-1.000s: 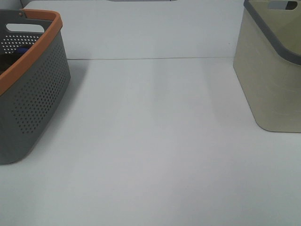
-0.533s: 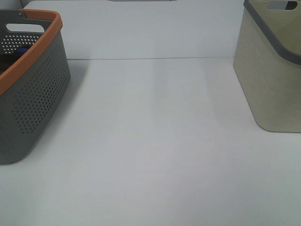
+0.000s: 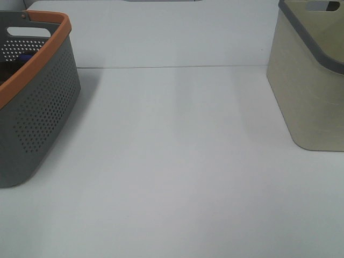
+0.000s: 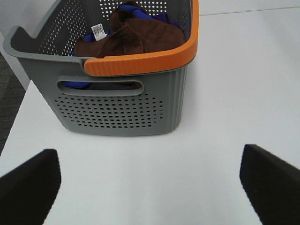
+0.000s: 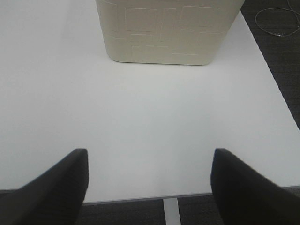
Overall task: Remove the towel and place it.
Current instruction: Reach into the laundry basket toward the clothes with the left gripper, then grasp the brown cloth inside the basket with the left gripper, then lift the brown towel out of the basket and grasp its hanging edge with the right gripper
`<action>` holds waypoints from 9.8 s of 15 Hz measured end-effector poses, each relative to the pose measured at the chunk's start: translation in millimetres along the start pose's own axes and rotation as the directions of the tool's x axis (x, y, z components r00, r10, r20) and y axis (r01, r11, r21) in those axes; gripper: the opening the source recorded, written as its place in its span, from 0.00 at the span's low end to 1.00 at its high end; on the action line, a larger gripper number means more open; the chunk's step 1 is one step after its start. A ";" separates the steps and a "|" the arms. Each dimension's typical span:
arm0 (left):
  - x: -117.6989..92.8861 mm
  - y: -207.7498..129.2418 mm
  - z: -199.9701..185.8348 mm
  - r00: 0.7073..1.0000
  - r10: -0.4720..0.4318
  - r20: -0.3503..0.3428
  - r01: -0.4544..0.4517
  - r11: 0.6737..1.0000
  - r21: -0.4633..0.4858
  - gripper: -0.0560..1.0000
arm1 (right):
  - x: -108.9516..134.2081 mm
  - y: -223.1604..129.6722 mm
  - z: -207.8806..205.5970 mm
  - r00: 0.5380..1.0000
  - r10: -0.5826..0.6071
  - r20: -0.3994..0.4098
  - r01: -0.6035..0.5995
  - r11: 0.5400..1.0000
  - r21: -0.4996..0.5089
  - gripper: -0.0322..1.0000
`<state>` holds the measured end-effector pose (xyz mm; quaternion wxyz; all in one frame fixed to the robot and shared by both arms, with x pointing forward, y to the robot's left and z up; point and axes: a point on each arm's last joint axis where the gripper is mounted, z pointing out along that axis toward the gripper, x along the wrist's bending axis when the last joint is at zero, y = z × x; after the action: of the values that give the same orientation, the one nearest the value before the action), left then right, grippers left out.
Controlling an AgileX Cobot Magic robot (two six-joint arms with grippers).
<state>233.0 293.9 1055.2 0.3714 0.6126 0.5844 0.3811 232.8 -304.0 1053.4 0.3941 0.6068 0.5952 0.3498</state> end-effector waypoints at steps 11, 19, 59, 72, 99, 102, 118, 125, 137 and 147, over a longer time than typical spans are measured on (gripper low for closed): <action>0.0 0.0 0.0 1.000 0.004 0.000 -0.004 1.000 0.000 0.99 | 0.0 0.0 0.0 1.000 0.000 0.000 0.000 1.000 0.000 0.74; 0.0 0.0 0.0 1.000 0.004 0.000 -0.004 1.000 0.000 0.99 | 0.0 0.0 0.0 1.000 0.000 0.000 0.000 1.000 0.000 0.74; 50.8 232.4 200.8 0.557 0.738 0.381 -0.818 0.409 0.403 0.99 | 0.0 0.0 0.0 1.000 0.000 0.000 0.000 1.000 0.000 0.74; 48.7 141.3 395.7 0.177 0.757 0.629 -0.980 0.074 0.187 0.97 | 0.0 0.0 0.0 1.000 0.000 0.000 0.000 1.000 0.000 0.74; 24.9 102.3 427.5 0.224 0.672 0.706 -0.971 0.091 0.222 0.06 | 0.0 0.0 0.0 1.000 0.000 0.000 0.000 1.000 0.000 0.74; 19.5 103.6 426.6 0.237 0.668 0.705 -0.970 0.119 0.214 0.05 | 0.0 0.0 0.0 1.000 0.000 0.000 0.000 1.000 0.000 0.74; 20.4 262.9 216.9 0.545 0.822 0.167 -0.837 0.523 0.159 0.05 | 0.0 0.0 0.0 1.000 0.000 0.000 0.000 1.000 0.000 0.74; 18.6 309.6 160.7 0.626 0.771 0.115 -0.780 0.618 0.098 0.05 | 0.0 0.0 0.0 1.000 0.000 0.000 0.000 1.000 0.000 0.74; -72.3 347.4 133.9 0.552 0.818 0.160 -0.786 0.575 -0.228 0.05 | 18.0 26.3 9.0 0.981 -0.033 -0.193 0.019 0.997 -0.077 0.74; -181.7 362.0 188.3 0.474 0.874 0.102 -0.836 0.484 -0.260 0.05 | 29.9 63.1 52.7 0.952 -0.052 -0.301 0.023 0.995 -0.099 0.74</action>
<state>554.6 95.6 1293.5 0.2445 0.8256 0.1182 0.4946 309.5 -276.2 1085.1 0.3327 0.5151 0.6431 0.4588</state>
